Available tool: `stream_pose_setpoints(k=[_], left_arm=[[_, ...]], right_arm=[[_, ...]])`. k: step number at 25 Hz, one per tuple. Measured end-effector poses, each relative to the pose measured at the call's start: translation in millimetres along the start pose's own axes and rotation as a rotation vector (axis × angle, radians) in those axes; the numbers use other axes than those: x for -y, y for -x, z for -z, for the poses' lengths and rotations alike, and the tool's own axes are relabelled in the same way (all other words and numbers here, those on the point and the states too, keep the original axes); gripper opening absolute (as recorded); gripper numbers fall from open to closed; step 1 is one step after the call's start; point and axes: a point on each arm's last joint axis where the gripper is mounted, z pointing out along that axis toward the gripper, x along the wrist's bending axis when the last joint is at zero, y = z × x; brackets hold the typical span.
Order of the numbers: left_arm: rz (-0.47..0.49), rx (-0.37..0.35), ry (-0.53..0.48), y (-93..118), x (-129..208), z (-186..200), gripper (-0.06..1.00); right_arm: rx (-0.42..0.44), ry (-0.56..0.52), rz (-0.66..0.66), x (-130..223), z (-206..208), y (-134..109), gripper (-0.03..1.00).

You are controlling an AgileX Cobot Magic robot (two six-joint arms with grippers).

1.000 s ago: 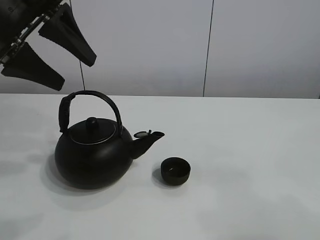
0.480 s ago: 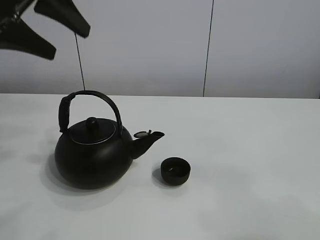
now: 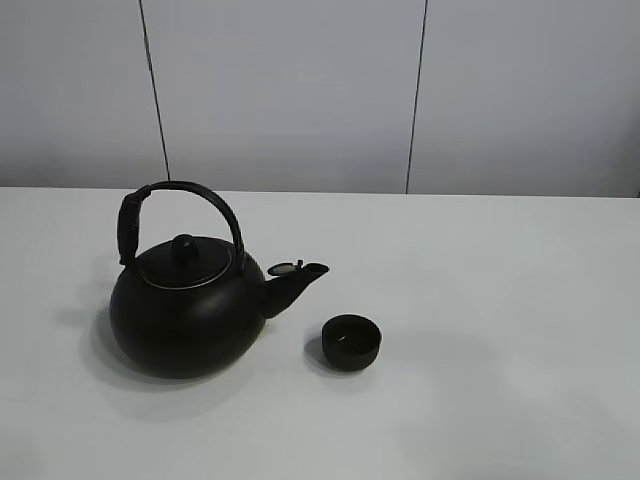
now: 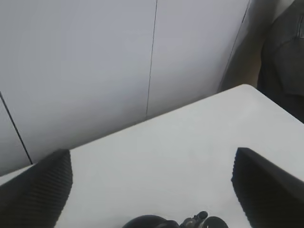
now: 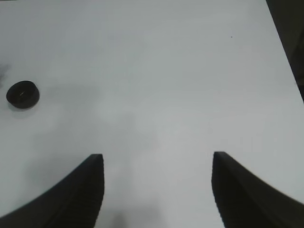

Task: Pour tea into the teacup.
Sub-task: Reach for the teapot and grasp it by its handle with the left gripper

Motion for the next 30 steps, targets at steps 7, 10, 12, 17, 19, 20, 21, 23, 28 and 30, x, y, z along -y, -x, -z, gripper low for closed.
stream_pose_setpoints(k=[7,10,12,17,19,20,21,23,28,30], left_arm=[[-0.078,-0.097,0.106,17,-8,65,0.66],[-0.099,-0.163,0.11,23,11,90,0.66],[-0.106,-0.197,0.093,25,34,100,0.66],[-0.103,-0.241,0.004,21,96,88,0.66],[-0.085,-0.248,-0.05,17,123,75,0.66],[-0.078,-0.257,-0.061,15,134,70,0.66],[-0.072,-0.27,-0.059,13,145,65,0.66],[-0.062,-0.309,-0.021,9,161,59,0.66],[-0.022,-0.393,0.102,1,191,51,0.66],[0.012,-0.398,0.095,-1,199,47,0.66]], right_arm=[[0.0,0.0,0.0,0,0,0,0.45],[0.0,0.0,0.0,0,0,0,0.45],[0.0,0.0,0.0,0,0,0,0.45],[0.0,0.0,0.0,0,0,0,0.45],[0.0,0.0,0.0,0,0,0,0.45],[0.0,0.0,0.0,0,0,0,0.45],[0.0,0.001,0.0,0,0,0,0.45],[0.0,0.001,0.0,0,0,0,0.45],[0.0,0.001,0.0,0,0,0,0.45],[0.0,0.001,0.0,0,0,0,0.45]])
